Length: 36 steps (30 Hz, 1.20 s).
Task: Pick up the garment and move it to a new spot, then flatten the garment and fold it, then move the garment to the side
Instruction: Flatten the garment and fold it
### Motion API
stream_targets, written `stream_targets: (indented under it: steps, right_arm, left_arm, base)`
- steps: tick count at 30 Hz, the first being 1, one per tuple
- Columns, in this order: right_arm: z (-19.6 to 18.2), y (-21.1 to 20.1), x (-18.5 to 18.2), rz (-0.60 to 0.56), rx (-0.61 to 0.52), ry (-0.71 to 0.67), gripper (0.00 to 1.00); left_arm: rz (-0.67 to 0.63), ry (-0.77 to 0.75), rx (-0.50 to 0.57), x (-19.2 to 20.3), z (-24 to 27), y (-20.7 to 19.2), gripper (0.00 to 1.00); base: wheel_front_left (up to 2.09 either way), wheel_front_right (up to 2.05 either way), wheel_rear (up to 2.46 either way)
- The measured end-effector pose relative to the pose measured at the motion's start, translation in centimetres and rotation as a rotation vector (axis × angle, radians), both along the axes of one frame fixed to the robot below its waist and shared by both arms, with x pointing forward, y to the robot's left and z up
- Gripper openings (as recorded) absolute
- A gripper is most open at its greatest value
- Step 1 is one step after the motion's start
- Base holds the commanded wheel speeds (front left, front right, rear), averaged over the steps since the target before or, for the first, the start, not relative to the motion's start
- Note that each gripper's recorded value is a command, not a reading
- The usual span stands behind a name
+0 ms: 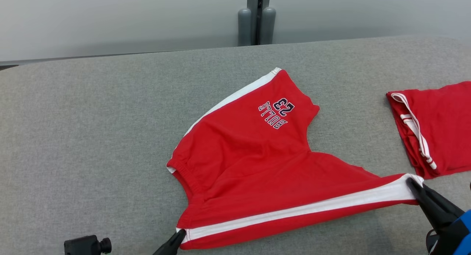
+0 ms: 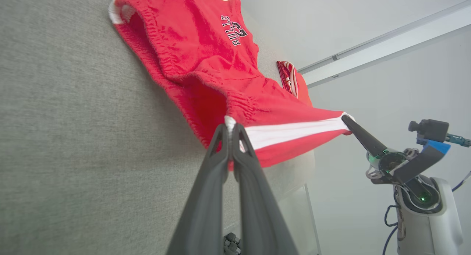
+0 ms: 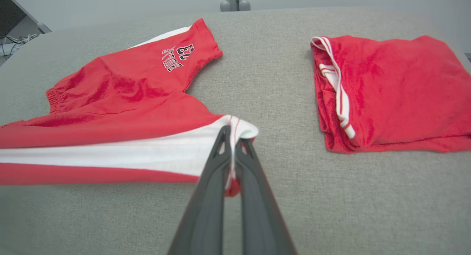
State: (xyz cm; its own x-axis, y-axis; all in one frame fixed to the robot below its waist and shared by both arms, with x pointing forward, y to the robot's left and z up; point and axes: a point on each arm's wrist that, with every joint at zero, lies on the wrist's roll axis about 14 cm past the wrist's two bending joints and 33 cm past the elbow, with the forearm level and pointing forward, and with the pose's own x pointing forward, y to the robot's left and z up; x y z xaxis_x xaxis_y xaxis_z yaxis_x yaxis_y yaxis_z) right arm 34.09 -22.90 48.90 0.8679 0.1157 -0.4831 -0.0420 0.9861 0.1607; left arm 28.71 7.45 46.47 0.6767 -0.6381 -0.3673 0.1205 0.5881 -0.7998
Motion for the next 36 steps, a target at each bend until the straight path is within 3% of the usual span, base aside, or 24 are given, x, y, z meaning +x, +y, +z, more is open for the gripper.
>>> stream_targets:
  steps: [4,15,21,28,36]
  right_arm:
    - [0.5,0.3,1.3,0.018,-0.05,-0.011,0.0]
    - [1.3,5.4,12.1,0.24,-0.107,-0.098,0.0]
    - [1.0,8.7,18.9,0.337,-0.145,-0.163,0.0]
    - [-2.7,11.9,23.4,0.409,-0.163,-0.126,0.0]
    - [-5.9,13.3,25.7,0.443,-0.182,-0.101,0.0]
  left_arm:
    - [0.06,-0.02,-0.008,1.1,-0.2,0.8,0.0]
    - [0.223,-0.105,-0.118,8.5,-0.2,0.1,0.0]
    - [0.316,-0.086,-0.067,11.6,-2.6,1.4,0.0]
    - [0.421,-0.069,-0.043,13.5,-4.7,3.1,0.0]
    - [0.474,-0.044,-0.051,14.0,-6.2,3.6,0.0]
  base:
    - [0.0,0.0,0.0]
    - [0.0,0.0,0.0]
    - [0.0,0.0,0.0]
    - [0.0,0.0,0.0]
    - [0.0,0.0,0.0]
